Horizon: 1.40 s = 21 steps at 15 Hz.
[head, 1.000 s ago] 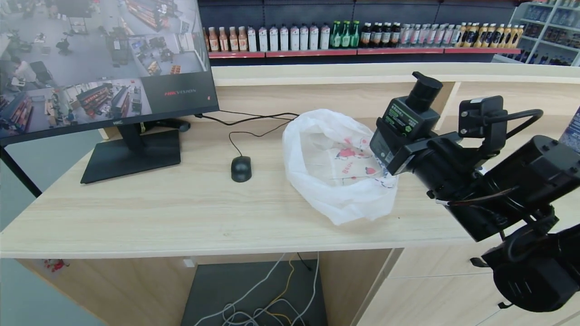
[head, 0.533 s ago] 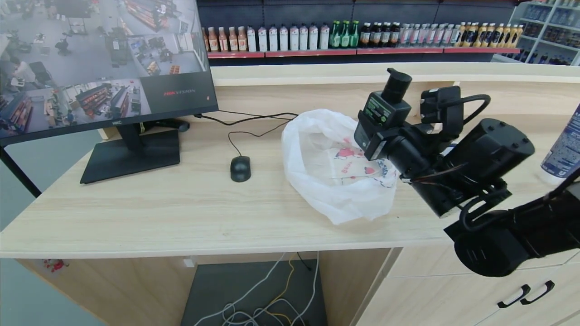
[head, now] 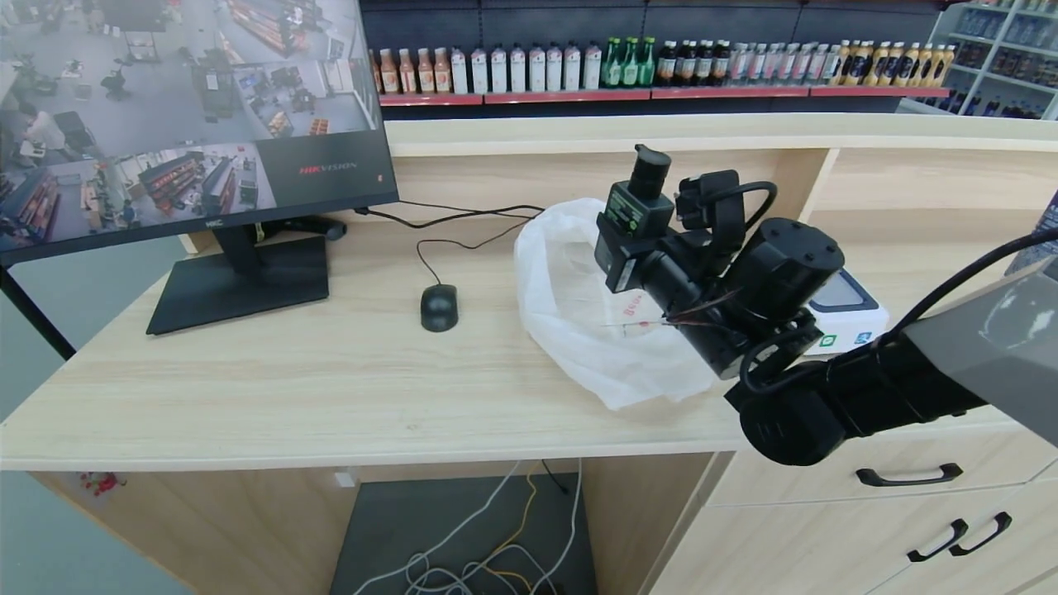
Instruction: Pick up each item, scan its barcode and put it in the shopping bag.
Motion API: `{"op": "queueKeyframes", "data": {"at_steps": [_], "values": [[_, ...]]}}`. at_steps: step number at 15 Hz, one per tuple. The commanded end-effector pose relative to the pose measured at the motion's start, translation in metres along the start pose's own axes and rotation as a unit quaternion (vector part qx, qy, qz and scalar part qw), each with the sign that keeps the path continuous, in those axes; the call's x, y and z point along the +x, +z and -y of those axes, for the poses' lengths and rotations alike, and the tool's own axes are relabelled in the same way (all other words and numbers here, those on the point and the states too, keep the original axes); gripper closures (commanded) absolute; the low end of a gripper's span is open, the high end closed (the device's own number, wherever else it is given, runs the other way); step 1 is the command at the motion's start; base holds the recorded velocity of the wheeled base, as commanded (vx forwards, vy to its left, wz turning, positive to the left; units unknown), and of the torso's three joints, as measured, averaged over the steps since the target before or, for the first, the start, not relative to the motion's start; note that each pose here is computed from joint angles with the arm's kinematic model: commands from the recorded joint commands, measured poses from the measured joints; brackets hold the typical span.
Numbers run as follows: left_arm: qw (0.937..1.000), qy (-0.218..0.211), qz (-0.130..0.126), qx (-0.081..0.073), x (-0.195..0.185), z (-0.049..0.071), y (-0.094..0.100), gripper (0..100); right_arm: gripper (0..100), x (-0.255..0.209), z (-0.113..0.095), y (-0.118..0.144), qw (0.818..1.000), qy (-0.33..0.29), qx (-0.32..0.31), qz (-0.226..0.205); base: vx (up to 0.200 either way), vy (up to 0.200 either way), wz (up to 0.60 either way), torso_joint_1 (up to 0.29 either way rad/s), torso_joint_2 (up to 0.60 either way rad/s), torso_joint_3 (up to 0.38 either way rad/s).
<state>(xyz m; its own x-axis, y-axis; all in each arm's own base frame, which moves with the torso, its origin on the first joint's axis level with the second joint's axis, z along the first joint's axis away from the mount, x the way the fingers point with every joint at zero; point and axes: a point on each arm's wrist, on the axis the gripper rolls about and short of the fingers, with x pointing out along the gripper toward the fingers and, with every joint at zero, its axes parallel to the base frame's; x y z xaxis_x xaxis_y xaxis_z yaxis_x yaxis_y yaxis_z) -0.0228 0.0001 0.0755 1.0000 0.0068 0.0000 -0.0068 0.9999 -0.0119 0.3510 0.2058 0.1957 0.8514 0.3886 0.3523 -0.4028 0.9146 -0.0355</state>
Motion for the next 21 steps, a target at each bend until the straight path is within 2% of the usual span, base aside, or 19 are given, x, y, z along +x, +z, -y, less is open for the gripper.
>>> {"op": "queueKeyframes", "data": {"at_steps": [1,7,12,17,21], "values": [[1.0000,0.000,0.000,0.000,0.000,0.000,0.000,0,100,0.008,-0.001,-0.002,1.000,0.001,0.002,-0.002,0.000,0.000,0.00,0.000,0.00,0.000],[1.0000,0.000,0.000,0.000,0.000,0.000,0.000,0,100,0.014,-0.001,-0.016,1.000,0.000,0.012,-0.024,0.000,0.000,0.00,0.000,0.00,0.000],[1.0000,0.000,0.000,0.000,0.000,0.000,0.000,0,100,0.026,0.014,-0.019,0.999,-0.017,0.007,-0.032,0.000,0.000,0.00,0.000,0.00,0.000],[1.0000,0.000,0.000,0.000,0.000,0.000,0.000,0,100,0.026,0.010,-0.039,0.998,-0.014,0.010,-0.052,0.000,0.000,0.00,0.000,0.00,0.000],[1.0000,0.000,0.001,0.000,0.000,0.000,0.000,0,100,0.024,0.011,-0.042,0.998,-0.015,0.016,-0.054,0.000,0.000,0.00,0.000,0.00,0.000]]}}
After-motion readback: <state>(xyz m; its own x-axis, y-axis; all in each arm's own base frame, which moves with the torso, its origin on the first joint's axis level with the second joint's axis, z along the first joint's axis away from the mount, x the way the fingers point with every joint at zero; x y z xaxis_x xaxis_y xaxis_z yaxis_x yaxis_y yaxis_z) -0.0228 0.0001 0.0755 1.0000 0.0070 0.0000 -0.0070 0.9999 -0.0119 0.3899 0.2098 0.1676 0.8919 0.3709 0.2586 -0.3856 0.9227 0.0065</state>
